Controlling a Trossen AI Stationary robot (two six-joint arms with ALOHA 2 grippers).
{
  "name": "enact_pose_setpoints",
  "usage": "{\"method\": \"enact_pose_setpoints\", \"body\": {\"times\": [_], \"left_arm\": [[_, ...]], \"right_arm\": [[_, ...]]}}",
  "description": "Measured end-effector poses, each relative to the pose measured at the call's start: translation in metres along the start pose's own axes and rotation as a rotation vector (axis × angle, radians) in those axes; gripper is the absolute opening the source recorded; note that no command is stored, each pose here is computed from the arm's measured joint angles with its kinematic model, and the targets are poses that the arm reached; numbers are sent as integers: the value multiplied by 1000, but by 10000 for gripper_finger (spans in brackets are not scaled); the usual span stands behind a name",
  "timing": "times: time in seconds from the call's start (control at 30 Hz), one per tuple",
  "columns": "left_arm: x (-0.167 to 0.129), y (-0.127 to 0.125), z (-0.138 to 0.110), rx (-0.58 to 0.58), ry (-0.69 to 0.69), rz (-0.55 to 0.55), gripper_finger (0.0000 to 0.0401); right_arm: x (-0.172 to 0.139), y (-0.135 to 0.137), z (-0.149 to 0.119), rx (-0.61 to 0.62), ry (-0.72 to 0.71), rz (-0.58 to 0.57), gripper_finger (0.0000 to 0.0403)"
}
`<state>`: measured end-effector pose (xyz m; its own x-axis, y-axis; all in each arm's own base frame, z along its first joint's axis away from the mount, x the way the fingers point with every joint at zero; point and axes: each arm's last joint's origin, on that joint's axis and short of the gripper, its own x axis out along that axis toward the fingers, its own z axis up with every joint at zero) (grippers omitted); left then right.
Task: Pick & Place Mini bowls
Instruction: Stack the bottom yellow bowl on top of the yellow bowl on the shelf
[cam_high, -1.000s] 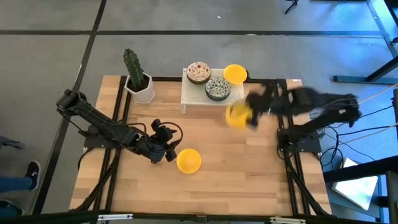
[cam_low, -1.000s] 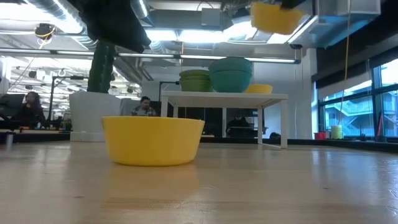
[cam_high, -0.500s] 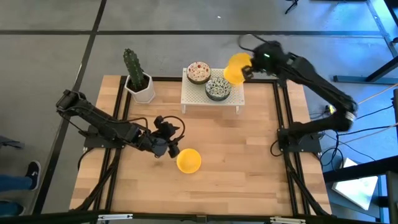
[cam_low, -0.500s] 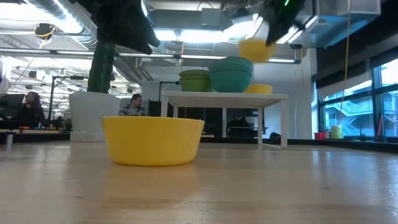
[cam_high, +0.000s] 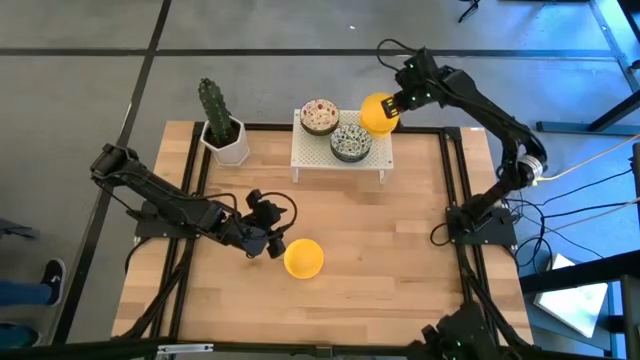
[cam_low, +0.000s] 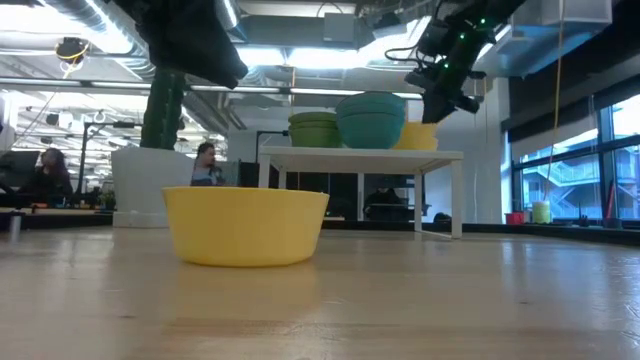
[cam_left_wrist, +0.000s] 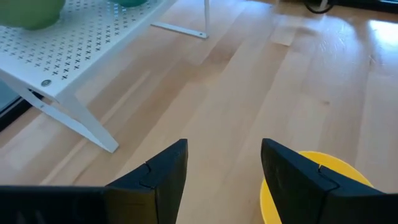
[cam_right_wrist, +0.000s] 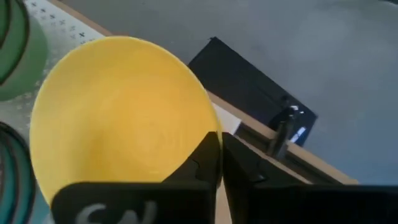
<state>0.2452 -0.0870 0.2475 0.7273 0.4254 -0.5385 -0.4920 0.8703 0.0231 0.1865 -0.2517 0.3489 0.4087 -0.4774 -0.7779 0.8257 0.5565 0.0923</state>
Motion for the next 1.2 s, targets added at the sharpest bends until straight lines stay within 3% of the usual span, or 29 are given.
{"method": "enact_pose_setpoints", "body": {"times": [0.13,0.4,0.53,0.7,1.07,1.2], "left_arm": [[0,1,0,2,-7,14,198],[0,1,0,2,-7,14,198],[0,1,0,2,-7,14,198],[0,1,0,2,-7,14,198],[1,1,0,5,-4,18,198],[2,3,1,8,-3,26,198]], "right_arm": [[4,-5,0,8,14,24,48],[0,-6,2,-14,-15,14,168],[-1,-7,-2,-31,23,9,190],[4,-7,-6,-44,85,6,155],[-14,-5,11,-66,-143,17,11],[-2,-6,9,-75,-94,14,10]]}}
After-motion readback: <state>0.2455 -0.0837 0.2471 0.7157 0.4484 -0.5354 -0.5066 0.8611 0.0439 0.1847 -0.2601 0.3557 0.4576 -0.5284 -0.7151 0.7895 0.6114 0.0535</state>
